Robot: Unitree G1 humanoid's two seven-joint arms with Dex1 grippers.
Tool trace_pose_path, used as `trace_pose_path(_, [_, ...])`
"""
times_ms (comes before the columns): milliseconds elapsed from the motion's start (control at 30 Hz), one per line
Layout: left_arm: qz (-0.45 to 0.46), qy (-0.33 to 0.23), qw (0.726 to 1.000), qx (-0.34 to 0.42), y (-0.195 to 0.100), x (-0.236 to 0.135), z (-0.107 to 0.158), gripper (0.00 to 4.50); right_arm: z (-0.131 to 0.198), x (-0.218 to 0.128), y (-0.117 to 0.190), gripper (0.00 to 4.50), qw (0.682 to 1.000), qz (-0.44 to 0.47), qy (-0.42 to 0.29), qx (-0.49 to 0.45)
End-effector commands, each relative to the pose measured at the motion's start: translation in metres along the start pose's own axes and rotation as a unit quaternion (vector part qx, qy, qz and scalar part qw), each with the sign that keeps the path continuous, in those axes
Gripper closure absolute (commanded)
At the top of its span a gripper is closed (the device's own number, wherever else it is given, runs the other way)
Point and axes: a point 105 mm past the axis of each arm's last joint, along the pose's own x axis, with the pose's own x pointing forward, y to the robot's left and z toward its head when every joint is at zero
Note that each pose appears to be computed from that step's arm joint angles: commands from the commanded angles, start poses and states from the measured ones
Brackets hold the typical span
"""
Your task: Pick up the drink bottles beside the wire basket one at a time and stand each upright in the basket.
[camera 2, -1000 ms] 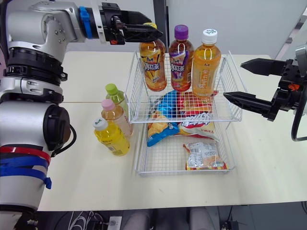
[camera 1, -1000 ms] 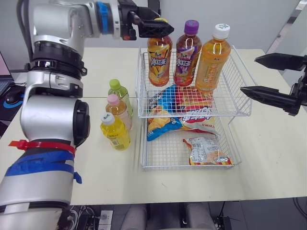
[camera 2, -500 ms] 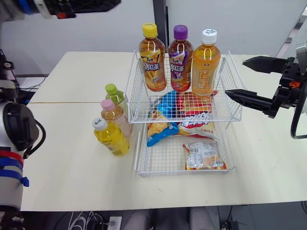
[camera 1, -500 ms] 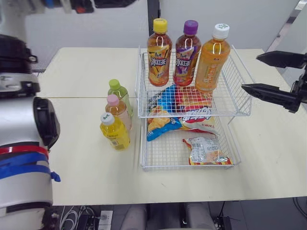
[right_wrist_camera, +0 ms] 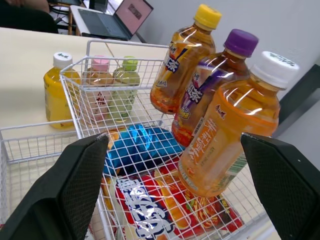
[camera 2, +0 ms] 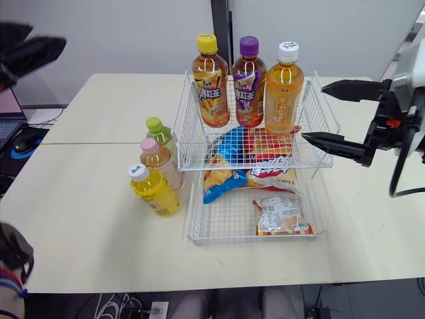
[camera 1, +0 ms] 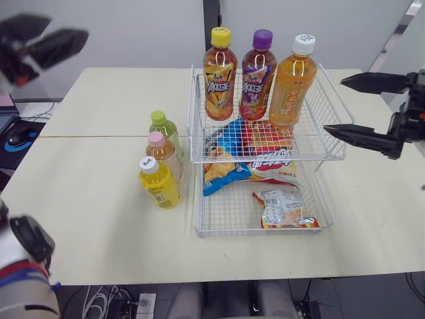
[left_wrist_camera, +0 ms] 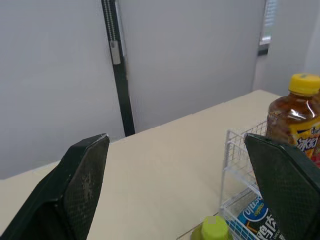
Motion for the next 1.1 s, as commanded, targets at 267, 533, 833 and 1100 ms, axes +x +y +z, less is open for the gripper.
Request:
trace_pose_path(267, [-0.066,0.163,0.984,0.030,-0.033,-0.079,-0.081,0.04,0.016,0.018,0.033,0.00,0.986,0.160,-0.026,0.027])
trace_pose_path(533, [-0.073,0.142,0.987,-0.027,-0.082,-0.085,-0.103,0.04,0.020,0.030,0.037,0.00,0.978,0.202,-0.042,0.045])
trace_pose_path(833, [-0.026,0.042,0.997,-0.054,-0.106,-0.034,-0.081,0.04,0.020,0.035,0.034,0.00,0.974,0.220,-0.032,0.049])
trace_pose_path(1100, [0.003,0.049,0.997,-0.058,-0.127,-0.001,-0.094,0.04,0.022,0.035,0.031,0.00,0.975,0.217,-0.031,0.041])
